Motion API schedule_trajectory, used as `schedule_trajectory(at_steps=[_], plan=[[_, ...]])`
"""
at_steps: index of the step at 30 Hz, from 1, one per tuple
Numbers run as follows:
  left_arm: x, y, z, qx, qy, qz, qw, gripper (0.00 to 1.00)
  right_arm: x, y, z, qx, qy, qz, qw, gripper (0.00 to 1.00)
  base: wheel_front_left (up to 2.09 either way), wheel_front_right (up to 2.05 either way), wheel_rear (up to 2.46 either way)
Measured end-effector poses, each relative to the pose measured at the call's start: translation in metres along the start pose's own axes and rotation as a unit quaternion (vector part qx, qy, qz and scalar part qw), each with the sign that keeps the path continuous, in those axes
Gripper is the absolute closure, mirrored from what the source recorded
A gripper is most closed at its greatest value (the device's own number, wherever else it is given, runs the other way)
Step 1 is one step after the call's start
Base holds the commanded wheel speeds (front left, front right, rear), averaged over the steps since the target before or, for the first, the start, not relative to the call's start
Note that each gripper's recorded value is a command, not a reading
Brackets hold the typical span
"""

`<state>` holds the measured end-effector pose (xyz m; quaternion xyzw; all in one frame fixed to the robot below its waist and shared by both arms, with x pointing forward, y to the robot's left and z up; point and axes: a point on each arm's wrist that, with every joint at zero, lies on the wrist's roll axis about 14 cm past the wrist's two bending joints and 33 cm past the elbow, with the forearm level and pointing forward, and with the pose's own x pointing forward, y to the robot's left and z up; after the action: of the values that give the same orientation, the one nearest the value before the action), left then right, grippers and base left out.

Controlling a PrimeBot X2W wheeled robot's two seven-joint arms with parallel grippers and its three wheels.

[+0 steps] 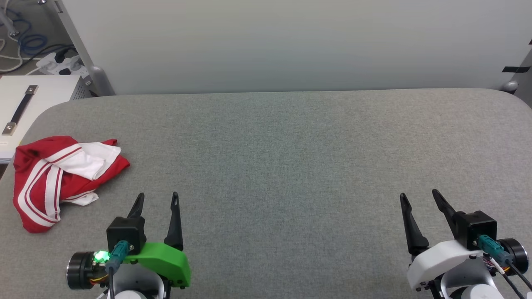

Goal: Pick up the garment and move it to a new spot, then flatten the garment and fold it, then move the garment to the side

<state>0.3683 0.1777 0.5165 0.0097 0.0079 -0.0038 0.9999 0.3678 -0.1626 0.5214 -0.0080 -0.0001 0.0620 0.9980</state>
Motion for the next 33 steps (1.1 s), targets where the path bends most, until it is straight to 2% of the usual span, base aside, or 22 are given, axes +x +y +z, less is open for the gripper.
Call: schedule_trajectory(at_steps=[33], plan=[[0.000,-0.009,0.002,-0.028,-0.022,-0.019,0.999,0.00,0.000,-0.004,0.024,0.019,-0.057,-0.005,0.998,0.00,0.00,0.00,0.00]])
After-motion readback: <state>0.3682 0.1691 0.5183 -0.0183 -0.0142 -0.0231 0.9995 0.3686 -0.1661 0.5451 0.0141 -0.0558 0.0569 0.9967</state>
